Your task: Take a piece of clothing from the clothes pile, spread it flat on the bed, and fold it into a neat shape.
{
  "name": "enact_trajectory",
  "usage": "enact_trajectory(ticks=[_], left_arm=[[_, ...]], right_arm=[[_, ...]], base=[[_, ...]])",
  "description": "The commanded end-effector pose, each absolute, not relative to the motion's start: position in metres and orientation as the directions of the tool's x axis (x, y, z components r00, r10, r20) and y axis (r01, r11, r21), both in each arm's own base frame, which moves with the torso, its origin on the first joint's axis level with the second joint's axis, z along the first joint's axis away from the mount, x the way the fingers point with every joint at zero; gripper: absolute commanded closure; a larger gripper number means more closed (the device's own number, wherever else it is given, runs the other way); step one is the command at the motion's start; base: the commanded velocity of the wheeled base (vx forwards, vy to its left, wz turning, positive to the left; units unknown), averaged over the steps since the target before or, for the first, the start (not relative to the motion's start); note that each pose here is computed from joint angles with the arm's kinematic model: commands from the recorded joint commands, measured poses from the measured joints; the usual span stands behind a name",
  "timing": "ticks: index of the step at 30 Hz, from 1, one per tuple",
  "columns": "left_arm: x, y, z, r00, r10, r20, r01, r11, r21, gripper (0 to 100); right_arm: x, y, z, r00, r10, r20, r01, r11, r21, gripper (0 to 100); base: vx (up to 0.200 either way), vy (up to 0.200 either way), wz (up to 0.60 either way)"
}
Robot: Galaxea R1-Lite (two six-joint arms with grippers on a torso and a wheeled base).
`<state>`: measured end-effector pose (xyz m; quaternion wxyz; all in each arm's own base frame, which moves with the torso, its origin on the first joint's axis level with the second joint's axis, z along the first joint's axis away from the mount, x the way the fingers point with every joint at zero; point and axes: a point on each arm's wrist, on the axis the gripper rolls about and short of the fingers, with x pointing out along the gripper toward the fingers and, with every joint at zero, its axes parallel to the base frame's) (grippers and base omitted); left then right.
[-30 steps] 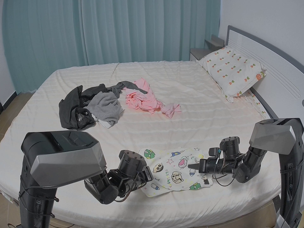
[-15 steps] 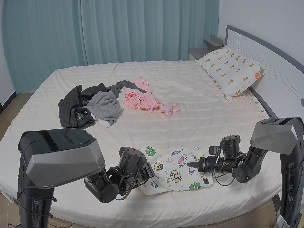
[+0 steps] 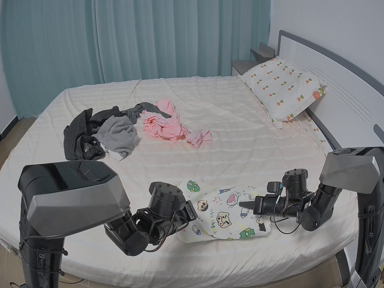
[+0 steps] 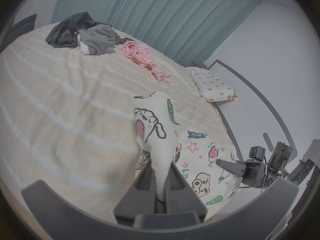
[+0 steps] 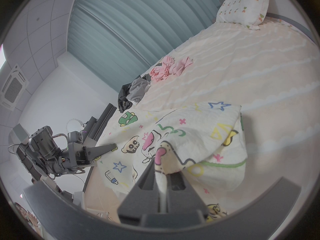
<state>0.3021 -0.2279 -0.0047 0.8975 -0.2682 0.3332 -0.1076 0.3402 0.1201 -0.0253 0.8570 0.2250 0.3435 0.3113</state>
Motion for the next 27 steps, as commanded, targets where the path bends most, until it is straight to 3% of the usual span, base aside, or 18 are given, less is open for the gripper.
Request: enact_trajectory(ticks=[1,9,26,27], left_arm=[[0.302,-0.228,-0.005,0.755,-0.372,-0.54,0.015,0.833,-0.553,100],[0.307,-0.226,-0.01,0.757,-0.36,-0.545,0.002,0.836,-0.549,100],[0.316,-0.22,-0.027,0.773,-0.286,-0.567,-0.059,0.857,-0.512,100],[0.316,-0.22,-0.03,0.77,-0.283,-0.572,-0.062,0.859,-0.509,100]], right_arm=[[0.34,0.12,-0.023,0.574,0.687,-0.445,-0.382,0.705,0.597,100],[0.341,0.12,-0.027,0.571,0.685,-0.453,-0.379,0.709,0.594,100],[0.35,0.124,-0.044,0.579,0.665,-0.471,-0.363,0.728,0.582,100],[0.351,0.124,-0.045,0.581,0.662,-0.474,-0.36,0.731,0.58,0]], base=[[0.0,-0.2,0.0],[0.0,-0.2,0.0],[0.0,0.0,0.0],[0.0,0.0,0.0]])
